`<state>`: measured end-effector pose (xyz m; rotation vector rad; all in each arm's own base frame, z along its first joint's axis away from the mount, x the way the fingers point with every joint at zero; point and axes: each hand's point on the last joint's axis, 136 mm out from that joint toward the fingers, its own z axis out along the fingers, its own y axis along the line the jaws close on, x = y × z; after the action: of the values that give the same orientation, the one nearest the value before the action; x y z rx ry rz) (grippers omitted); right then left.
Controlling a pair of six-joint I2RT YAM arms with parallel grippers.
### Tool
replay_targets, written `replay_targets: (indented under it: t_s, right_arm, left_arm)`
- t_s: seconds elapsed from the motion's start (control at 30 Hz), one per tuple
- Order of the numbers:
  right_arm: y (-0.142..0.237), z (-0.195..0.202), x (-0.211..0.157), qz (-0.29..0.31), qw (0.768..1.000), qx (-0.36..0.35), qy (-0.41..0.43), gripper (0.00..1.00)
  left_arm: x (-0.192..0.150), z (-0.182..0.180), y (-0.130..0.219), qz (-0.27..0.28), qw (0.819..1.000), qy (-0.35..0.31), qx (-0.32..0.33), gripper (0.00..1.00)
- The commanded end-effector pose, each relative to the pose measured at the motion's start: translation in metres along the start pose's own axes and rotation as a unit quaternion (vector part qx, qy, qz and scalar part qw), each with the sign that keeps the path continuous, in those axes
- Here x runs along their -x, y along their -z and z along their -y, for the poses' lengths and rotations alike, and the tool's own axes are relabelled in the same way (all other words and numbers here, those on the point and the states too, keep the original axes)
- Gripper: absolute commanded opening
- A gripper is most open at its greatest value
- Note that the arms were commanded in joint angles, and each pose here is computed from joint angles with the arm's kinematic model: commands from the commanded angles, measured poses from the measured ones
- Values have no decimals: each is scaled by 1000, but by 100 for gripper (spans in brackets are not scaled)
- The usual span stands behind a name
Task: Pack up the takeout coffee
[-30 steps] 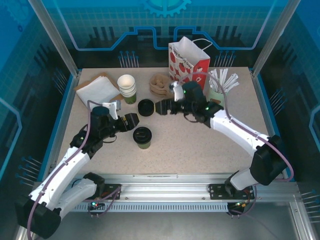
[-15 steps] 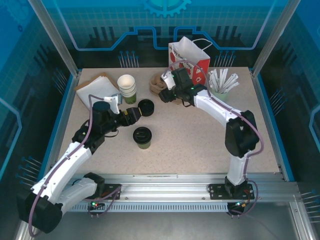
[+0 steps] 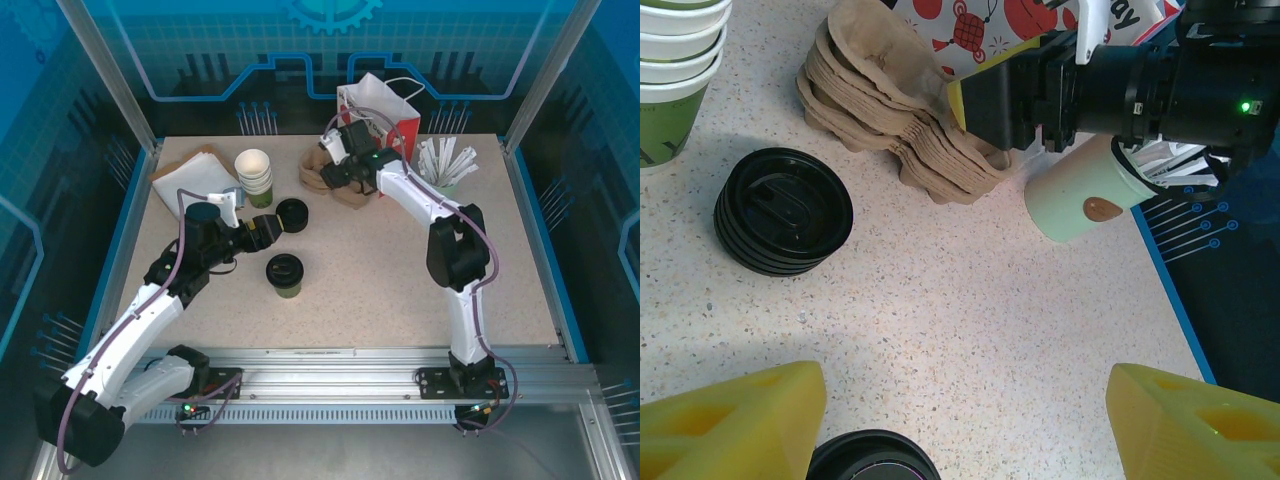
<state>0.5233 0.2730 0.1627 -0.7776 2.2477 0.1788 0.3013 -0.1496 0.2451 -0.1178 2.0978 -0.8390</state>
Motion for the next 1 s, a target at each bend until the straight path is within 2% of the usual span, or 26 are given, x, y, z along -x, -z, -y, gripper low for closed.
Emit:
replay_targets:
  t_s: [0.0,0.4,0.73,0.97]
  right_arm:
    - [-9,7,-6,-17,1000,13,4,51]
    - [-28,21,-13,-35,999,19,2,50]
    - [-28,27,-8,-29,999,31,-8,49]
    - [-39,27,-16,-41,997,59,-17,48]
  left_arm:
    - [14,8,6,22,1000,-18,-6,76]
    - [12,10,5,19,1000,-10,-13,76]
    - [11,10,7,19,1000,-11,-12,76]
    - [10,9,7,19,1000,-12,-11,76]
